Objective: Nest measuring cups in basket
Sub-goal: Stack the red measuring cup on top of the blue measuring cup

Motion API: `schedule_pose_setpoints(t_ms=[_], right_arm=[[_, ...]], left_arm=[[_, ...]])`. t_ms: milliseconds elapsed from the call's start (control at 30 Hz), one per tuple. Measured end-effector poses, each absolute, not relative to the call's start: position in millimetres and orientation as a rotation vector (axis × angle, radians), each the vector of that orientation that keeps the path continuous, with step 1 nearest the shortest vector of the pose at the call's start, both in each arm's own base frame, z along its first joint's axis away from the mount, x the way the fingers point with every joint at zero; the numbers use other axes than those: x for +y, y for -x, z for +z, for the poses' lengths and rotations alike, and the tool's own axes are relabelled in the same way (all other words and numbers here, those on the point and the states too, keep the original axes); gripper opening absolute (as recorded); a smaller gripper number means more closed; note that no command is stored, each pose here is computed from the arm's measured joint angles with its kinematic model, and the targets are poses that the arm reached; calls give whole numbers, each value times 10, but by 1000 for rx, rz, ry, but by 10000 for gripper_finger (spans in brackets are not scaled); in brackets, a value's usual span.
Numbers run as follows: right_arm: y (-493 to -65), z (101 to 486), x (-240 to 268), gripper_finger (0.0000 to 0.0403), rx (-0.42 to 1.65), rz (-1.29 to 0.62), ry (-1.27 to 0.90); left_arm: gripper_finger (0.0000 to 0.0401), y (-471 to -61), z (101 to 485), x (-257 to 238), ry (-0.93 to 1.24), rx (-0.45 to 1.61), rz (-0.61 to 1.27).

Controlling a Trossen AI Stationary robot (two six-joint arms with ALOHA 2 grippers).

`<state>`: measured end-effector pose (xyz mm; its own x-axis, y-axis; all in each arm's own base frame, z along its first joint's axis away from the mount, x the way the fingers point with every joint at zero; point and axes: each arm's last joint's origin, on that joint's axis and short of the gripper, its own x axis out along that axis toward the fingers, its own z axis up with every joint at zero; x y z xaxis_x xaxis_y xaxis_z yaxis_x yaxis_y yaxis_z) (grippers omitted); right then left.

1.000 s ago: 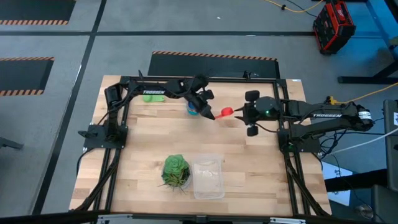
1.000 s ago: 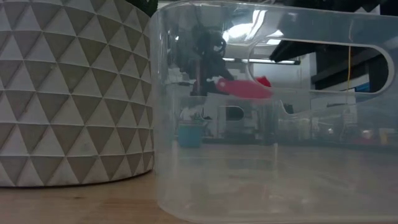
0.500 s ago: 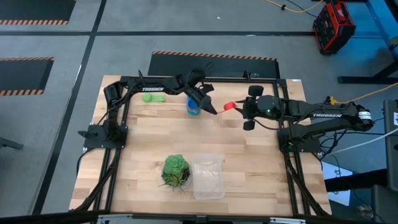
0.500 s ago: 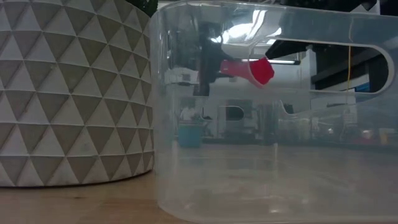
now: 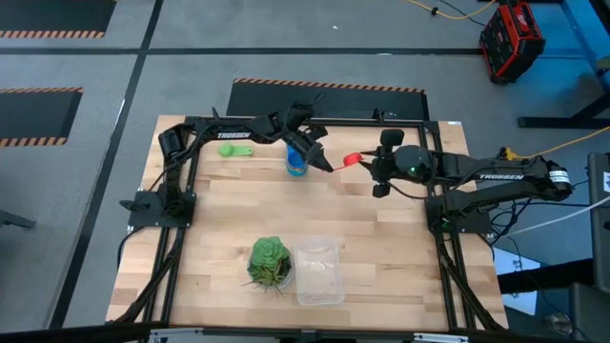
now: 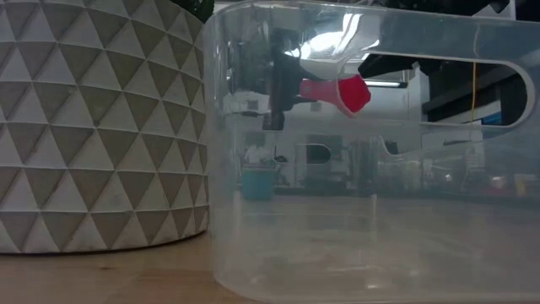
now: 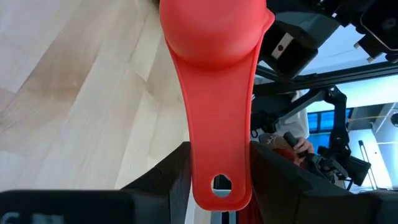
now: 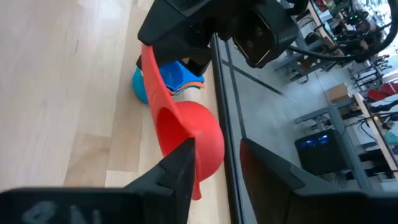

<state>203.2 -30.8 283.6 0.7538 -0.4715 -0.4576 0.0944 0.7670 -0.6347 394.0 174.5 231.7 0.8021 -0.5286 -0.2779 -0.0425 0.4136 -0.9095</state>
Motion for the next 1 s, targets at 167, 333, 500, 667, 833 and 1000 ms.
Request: schedule_pose_setpoints(t_ms=[167, 333, 500, 667, 833, 1000], right_arm=[[-2029, 2830, -307, 131, 656, -329, 629], [-2029, 2830, -307, 131, 656, -328, 629], [-2029, 2830, -307, 131, 659, -323, 642], [-2032, 2835, -307, 131, 654, -324, 644], [-2032, 2834, -307, 131, 654, -323, 645], [-2034, 2834, -304, 131, 657, -301, 676]], left_arm=[[141, -3938, 2317, 1748, 1117, 590, -328], [141, -3937, 2319, 1745, 1122, 594, -342], [141, -3939, 2326, 1742, 1162, 602, -344], [141, -3939, 2327, 1744, 1163, 601, -344], [141, -3939, 2327, 1744, 1165, 602, -344], [141, -3939, 2327, 1744, 1165, 601, -344]])
